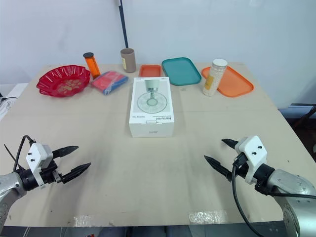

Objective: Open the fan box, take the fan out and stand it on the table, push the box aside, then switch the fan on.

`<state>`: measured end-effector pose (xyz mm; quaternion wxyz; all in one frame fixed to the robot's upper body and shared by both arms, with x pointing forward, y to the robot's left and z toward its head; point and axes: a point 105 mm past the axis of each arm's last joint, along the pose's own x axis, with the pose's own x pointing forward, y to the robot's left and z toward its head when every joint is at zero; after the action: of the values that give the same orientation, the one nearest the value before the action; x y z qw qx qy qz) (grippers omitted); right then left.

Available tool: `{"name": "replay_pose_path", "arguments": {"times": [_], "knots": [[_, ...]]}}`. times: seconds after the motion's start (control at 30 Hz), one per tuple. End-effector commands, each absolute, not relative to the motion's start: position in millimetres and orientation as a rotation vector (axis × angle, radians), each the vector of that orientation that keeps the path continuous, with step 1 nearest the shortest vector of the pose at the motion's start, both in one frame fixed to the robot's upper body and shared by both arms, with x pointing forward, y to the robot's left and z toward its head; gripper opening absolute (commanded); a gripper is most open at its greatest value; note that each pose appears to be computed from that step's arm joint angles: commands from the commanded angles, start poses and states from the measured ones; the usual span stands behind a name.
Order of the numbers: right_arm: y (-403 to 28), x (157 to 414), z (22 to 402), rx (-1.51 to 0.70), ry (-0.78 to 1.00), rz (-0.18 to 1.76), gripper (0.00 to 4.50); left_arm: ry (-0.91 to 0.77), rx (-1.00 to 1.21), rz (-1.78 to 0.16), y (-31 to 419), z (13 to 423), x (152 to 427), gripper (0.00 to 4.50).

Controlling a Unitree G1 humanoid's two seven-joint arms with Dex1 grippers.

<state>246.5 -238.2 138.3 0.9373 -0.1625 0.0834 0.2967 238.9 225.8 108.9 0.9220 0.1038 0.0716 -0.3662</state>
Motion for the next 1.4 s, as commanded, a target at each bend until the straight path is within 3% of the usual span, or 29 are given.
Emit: {"name": "replay_pose_path", "arguments": {"times": [0.03, 1.17, 1.27, 1.37, 1.4], "knots": [[-232.6, 250.7, 154.8, -0.359, 0.096, 0.613, 4.50, 0.100, 0.223, -0.745, 222.9, 116.0, 243.6, 4.42], [-225.6, 261.8, 160.5, -0.352, 0.054, 0.628, 4.50, 0.030, 0.181, -0.735, 216.6, 130.1, 255.0, 4.42], [-224.5, 266.4, 161.2, -0.364, 0.044, 0.635, 4.50, 0.007, 0.172, -0.741, 213.2, 136.5, 257.7, 3.74], [-224.4, 274.3, 166.5, -0.381, 0.019, 0.631, 4.50, -0.041, 0.121, -0.696, 213.9, 153.4, 269.6, 2.48], [-224.2, 275.5, 167.7, -0.379, 0.015, 0.631, 4.50, -0.057, 0.114, -0.697, 212.3, 159.8, 273.1, 1.79]]}}
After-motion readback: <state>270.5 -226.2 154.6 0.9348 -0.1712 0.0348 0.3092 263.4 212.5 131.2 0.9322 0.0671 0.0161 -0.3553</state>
